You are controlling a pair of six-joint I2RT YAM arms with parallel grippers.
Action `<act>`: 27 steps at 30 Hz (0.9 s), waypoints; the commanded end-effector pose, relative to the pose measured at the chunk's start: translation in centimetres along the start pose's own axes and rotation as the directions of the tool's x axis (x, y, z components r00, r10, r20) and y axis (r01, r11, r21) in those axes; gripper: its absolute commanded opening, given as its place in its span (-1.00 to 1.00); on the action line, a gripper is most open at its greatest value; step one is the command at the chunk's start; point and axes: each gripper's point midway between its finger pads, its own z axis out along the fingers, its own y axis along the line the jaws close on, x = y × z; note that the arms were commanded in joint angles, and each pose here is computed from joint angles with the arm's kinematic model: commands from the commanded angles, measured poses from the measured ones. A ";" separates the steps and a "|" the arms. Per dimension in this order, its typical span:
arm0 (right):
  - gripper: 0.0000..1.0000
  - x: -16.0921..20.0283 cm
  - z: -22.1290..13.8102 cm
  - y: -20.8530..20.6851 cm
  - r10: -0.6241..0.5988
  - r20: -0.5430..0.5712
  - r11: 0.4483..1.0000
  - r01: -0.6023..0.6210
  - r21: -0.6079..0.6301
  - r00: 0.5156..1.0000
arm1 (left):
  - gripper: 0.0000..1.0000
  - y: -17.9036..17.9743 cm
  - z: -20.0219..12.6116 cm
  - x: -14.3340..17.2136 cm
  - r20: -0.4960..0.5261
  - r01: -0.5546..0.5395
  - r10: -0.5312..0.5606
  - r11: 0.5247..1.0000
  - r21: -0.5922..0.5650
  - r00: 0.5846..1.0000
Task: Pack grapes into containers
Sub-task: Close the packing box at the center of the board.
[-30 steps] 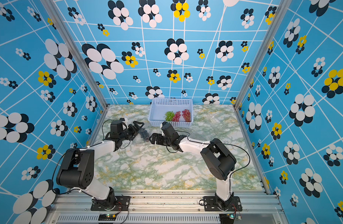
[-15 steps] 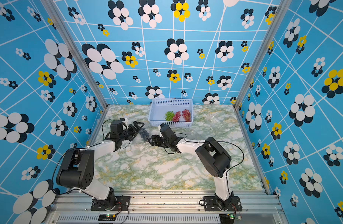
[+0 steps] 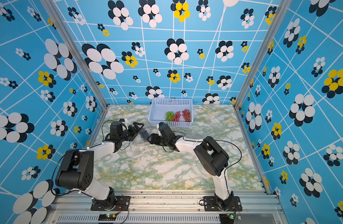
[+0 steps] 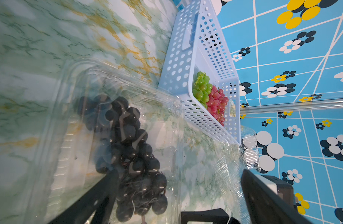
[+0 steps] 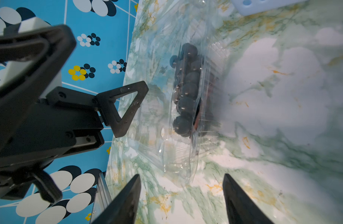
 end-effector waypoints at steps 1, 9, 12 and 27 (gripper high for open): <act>0.24 0.7 1.0 -0.1 0.007 -0.020 1.000 -0.007 -0.015 1.000 | 0.99 3.0 -0.2 1.7 -0.046 0.032 -0.037 0.995 -0.091 0.998; 0.02 1.3 0.9 -0.6 0.015 -0.020 1.000 -0.015 -0.021 1.000 | 0.99 3.2 0.0 1.7 -0.048 0.035 -0.040 0.995 -0.093 0.998; -0.04 1.6 1.0 -0.9 0.021 -0.022 0.999 -0.021 -0.024 1.000 | 0.99 3.4 0.0 1.8 -0.049 0.035 -0.040 0.995 -0.096 0.998; -0.36 1.8 1.8 -1.0 0.043 -0.024 0.997 -0.044 -0.061 0.999 | 0.99 3.8 -0.2 1.9 -0.052 0.036 -0.042 0.994 -0.106 0.998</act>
